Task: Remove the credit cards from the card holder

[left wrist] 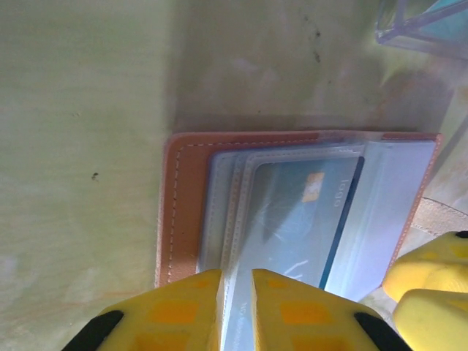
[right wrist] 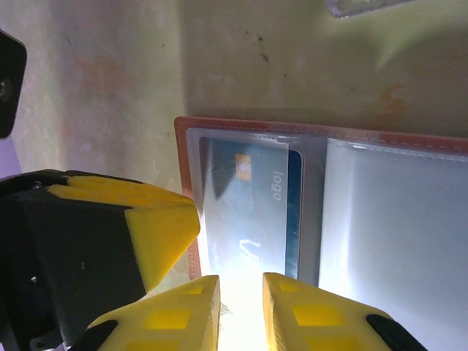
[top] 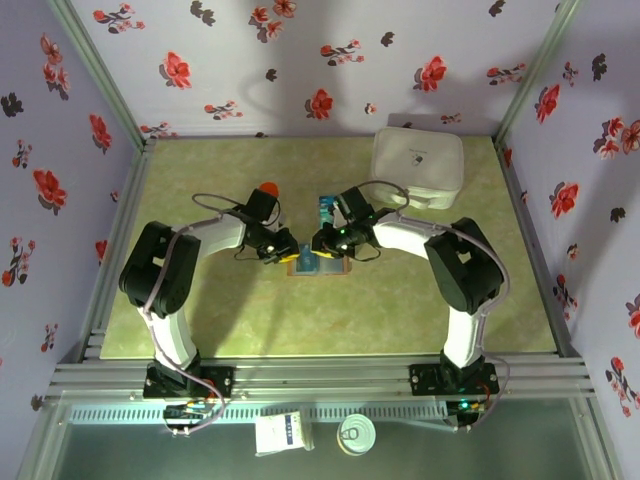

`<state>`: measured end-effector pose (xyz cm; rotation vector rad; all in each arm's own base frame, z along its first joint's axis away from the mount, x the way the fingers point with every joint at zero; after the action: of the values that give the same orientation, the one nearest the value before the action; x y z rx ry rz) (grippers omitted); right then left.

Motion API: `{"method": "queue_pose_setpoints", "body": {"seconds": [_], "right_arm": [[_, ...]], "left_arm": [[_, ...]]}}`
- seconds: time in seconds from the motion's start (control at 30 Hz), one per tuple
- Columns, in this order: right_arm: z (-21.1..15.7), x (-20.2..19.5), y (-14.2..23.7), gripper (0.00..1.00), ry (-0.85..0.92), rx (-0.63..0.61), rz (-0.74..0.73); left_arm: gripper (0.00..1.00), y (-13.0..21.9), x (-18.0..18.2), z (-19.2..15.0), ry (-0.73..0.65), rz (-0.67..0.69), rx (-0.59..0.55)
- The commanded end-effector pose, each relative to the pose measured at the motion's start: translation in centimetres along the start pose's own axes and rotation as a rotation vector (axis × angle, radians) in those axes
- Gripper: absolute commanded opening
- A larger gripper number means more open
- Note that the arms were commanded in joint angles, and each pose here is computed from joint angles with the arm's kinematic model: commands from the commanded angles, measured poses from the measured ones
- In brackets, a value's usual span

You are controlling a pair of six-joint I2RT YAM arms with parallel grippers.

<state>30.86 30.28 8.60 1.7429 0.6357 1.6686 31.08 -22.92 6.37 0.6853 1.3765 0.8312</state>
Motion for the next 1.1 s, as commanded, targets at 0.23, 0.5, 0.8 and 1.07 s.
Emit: {"method": "queue_pose_setpoints", "body": {"seconds": [0.23, 0.5, 0.8, 1.07], "right_arm": [[0.4, 0.1, -1.6, 0.21, -0.013, 0.029, 0.030], [0.3, -1.1, -1.9, 0.20, 0.011, 0.048, -0.037], [-0.1, -2.3, -2.1, 0.20, 0.001, 0.056, -0.090], [-0.2, -3.0, -1.5, 0.22, 0.015, 0.036, -0.137]], "left_arm": [[0.13, -1.3, 1.9, -1.2, 0.003, 0.047, 0.052], [0.10, -1.2, 2.4, -1.4, -0.014, 0.082, 0.072], [0.09, -1.0, 2.7, -1.7, 0.001, 0.084, 0.063], [0.08, -1.2, 3.3, -2.0, -0.003, 0.108, 0.068]]}}
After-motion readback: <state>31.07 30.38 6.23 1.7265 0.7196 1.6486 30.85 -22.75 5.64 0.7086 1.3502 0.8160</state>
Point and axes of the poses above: each hand's point on the last joint's axis, 136 mm out from that joint toward the fingers, its own y axis back along the fingers, its own x axis along the line the jaws close on, z = x × y, the point moved 4 cm from there along y, back along the fingers, and after that the axes turned 6 degrees about -y, right-handed, at the moved point
